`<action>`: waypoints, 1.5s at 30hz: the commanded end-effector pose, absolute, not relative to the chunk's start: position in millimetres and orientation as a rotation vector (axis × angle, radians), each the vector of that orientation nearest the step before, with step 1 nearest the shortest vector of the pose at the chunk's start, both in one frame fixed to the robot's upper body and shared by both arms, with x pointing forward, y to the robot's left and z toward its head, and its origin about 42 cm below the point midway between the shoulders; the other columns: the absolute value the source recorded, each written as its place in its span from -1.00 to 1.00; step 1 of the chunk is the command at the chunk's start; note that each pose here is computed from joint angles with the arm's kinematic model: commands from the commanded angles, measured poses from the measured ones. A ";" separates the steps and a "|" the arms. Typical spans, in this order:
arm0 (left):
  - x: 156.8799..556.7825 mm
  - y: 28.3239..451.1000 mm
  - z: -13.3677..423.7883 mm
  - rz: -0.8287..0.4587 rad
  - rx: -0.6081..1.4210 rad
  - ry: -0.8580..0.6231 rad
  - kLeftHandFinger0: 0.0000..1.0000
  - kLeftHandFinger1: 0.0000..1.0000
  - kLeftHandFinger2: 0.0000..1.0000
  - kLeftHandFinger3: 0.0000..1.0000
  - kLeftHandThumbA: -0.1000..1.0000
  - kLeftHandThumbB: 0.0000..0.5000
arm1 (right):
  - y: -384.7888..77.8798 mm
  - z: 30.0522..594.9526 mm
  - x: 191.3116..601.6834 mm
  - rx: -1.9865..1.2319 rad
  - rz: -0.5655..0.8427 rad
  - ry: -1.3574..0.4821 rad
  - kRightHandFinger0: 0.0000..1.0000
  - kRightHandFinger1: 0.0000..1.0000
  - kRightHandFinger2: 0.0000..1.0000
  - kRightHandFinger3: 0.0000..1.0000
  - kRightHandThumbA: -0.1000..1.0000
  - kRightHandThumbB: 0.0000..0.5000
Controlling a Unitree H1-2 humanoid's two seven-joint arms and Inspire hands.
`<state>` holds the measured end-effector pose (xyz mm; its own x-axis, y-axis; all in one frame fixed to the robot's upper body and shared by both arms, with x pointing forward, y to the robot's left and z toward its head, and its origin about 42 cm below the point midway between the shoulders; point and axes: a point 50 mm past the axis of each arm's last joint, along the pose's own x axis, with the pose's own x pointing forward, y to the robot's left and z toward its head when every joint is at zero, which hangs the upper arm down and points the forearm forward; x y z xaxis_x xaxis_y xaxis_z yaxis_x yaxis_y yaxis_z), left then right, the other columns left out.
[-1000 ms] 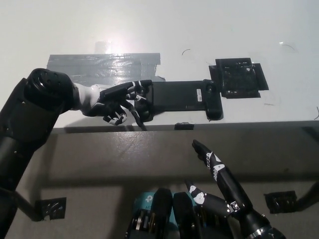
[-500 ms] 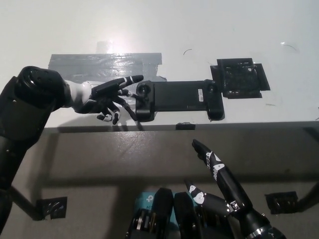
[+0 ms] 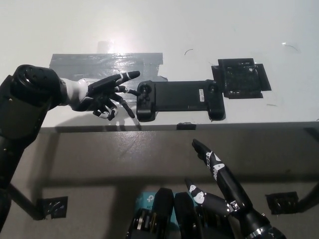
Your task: A controller is being placed at the center of the desk near the left hand and the robot uses its left hand's index finger to press a button at the left area of the controller
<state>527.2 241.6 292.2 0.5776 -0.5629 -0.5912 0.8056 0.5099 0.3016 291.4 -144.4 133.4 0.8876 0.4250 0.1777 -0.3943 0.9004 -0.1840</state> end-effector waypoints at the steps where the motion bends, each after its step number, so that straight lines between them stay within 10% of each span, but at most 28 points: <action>1: 531.5 241.2 324.1 -0.853 0.621 0.402 -1.00 -0.64 0.04 1.00 1.00 0.90 | -143.6 151.3 296.7 -0.147 0.433 -0.274 1.00 1.00 1.00 1.00 0.12 0.01; 30: 532.8 221.2 300.4 -0.874 0.686 0.481 -1.00 -0.95 -0.14 1.00 1.00 0.92 | -141.4 154.8 301.1 -0.159 0.441 -0.281 1.00 1.00 1.00 1.00 0.08 0.04; 38: 523.2 221.2 280.0 -0.897 0.965 0.580 -0.82 -0.41 0.30 1.00 1.00 0.93 | -140.5 156.2 304.2 -0.154 0.453 -0.286 1.00 1.00 1.00 1.00 0.08 0.04; 41: 516.0 217.0 270.4 -0.965 1.181 0.644 -0.29 0.52 1.00 1.00 1.00 1.00 | -141.6 157.0 304.7 -0.151 0.451 -0.283 1.00 1.00 1.00 1.00 0.05 0.04; 45: 503.2 212.9 264.0 -1.038 1.288 0.674 -0.41 0.27 0.77 1.00 1.00 1.00 | -140.6 157.5 306.1 -0.148 0.458 -0.287 1.00 1.00 1.00 1.00 0.02 0.03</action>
